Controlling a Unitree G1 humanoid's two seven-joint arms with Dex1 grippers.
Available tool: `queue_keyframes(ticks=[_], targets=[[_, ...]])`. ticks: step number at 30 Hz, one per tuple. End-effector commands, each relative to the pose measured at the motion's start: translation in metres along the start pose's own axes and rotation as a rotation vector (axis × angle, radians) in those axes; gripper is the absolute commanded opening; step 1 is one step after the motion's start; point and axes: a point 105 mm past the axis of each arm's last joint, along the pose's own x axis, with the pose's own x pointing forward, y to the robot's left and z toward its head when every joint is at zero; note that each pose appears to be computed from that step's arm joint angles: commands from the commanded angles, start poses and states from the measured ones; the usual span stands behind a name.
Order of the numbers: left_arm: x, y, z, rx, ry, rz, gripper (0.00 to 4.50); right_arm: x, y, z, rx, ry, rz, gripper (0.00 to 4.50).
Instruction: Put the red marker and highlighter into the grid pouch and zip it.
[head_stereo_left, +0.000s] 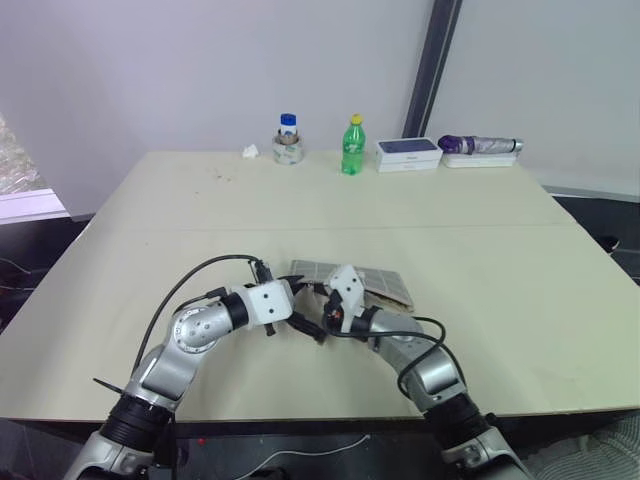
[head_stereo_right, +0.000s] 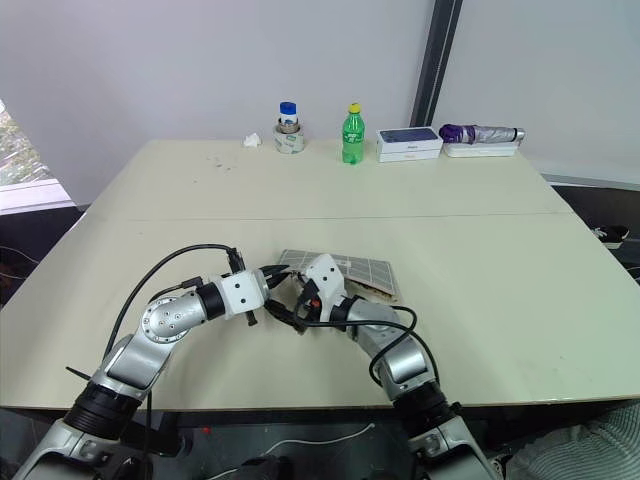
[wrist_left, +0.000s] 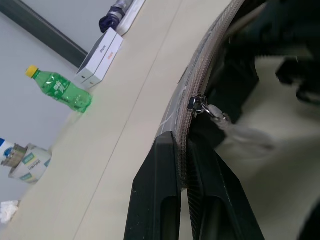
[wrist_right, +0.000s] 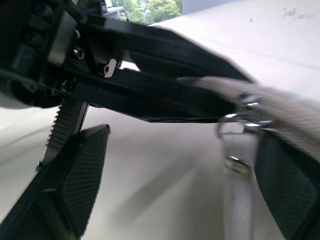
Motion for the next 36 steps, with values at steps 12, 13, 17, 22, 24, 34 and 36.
queue_keyframes(ticks=[12, 13, 17, 22, 24, 34, 36], targets=[[-0.008, 0.015, -0.004, 0.037, 0.024, 0.086, 0.0, -0.064, -0.036, 0.004, -0.081, 0.056, -0.088, 0.08], [-0.01, 0.017, -0.006, 0.034, 0.032, 0.095, 0.0, -0.079, -0.041, 0.001, -0.09, 0.09, -0.093, 0.08], [-0.015, 0.02, -0.014, 0.029, 0.052, 0.11, 0.0, -0.13, -0.064, -0.005, -0.123, 0.192, -0.15, 0.08], [-0.018, 0.022, -0.021, 0.017, 0.07, 0.124, 0.0, -0.166, -0.09, 0.0, -0.193, 0.253, -0.228, 0.08], [-0.017, 0.021, -0.023, -0.027, 0.064, 0.127, 0.0, -0.17, -0.093, 0.001, -0.212, 0.26, -0.229, 0.08], [-0.04, -0.029, -0.017, -0.621, 0.036, -0.089, 4.23, -0.181, -0.093, 0.004, -0.236, 0.298, -0.143, 4.02], [-0.049, -0.037, -0.004, -0.651, 0.0, -0.12, 4.29, -0.189, -0.09, 0.001, -0.269, 0.343, -0.116, 4.46]])
